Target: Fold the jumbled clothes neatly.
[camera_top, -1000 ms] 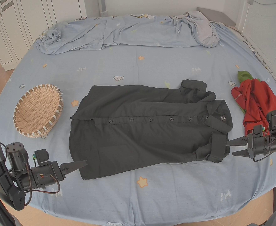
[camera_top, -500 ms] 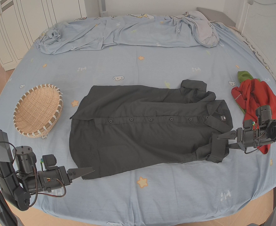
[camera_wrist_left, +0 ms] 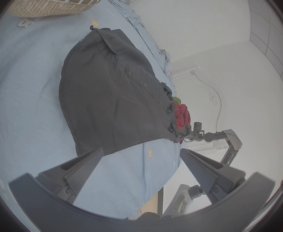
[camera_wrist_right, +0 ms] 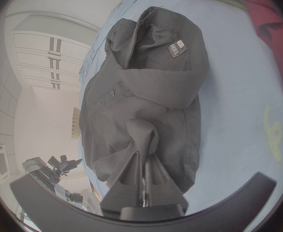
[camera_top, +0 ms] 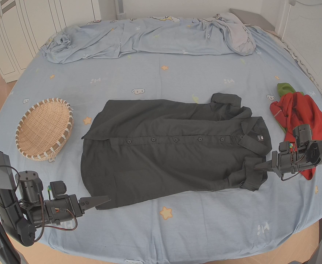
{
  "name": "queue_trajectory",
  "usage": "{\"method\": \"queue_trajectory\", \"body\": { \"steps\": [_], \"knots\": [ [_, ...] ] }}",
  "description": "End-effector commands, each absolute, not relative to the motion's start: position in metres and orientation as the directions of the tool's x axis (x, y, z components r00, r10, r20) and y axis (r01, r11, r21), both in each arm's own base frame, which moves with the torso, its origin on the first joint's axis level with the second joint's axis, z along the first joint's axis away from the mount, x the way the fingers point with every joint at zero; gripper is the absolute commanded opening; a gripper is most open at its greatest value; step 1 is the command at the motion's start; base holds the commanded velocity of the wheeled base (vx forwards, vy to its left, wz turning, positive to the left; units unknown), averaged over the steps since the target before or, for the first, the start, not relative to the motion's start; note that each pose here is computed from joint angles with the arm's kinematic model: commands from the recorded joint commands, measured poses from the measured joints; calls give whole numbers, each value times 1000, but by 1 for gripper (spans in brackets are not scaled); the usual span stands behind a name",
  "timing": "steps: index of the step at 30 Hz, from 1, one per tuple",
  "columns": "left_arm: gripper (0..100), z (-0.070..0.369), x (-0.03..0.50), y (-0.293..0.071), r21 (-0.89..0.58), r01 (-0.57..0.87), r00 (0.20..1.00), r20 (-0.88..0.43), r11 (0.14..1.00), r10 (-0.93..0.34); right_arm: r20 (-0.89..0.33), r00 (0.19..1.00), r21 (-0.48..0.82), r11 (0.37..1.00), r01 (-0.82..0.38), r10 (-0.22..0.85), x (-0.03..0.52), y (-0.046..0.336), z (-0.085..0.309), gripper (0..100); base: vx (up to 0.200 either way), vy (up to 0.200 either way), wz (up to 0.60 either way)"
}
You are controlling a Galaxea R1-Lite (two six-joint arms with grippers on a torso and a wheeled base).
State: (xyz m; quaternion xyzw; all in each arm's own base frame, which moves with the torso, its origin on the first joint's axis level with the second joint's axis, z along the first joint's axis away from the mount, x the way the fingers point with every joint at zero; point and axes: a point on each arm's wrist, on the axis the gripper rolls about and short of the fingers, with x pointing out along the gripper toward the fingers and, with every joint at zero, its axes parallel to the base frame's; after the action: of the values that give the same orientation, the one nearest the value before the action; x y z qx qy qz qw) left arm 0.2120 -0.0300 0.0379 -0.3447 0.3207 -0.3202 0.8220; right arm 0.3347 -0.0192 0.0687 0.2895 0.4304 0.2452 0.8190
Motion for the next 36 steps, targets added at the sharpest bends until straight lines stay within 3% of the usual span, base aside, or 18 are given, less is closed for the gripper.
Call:
{"method": "queue_trajectory", "body": {
  "steps": [1, 6, 11, 19, 36],
  "knots": [
    [100, 39, 213, -30, -768, 318, 594, -296, 557, -748, -562, 507, 686, 711, -156, 653, 335, -18, 69, 0, 0, 0, 0],
    [100, 40, 213, -30, -767, 320, 597, -292, 556, -747, -557, 512, 685, 710, -162, 654, 321, -16, 82, 0, 0, 0, 0],
    [100, 40, 215, -29, -765, 324, 599, -290, 557, -746, -571, 497, 691, 709, -140, 654, 273, -12, 99, 0, 0, 0, 0],
    [100, 47, 220, -30, -749, 360, 614, -258, 556, -746, -615, 429, 712, 700, -58, 662, 218, -6, 104, 0, 0, 0, 0],
    [100, 47, 214, -27, -748, 349, 618, -268, 564, -739, -660, 310, 723, 690, 16, 684, 203, 4, 75, 0, 0, 0, 0]
  ]
}}
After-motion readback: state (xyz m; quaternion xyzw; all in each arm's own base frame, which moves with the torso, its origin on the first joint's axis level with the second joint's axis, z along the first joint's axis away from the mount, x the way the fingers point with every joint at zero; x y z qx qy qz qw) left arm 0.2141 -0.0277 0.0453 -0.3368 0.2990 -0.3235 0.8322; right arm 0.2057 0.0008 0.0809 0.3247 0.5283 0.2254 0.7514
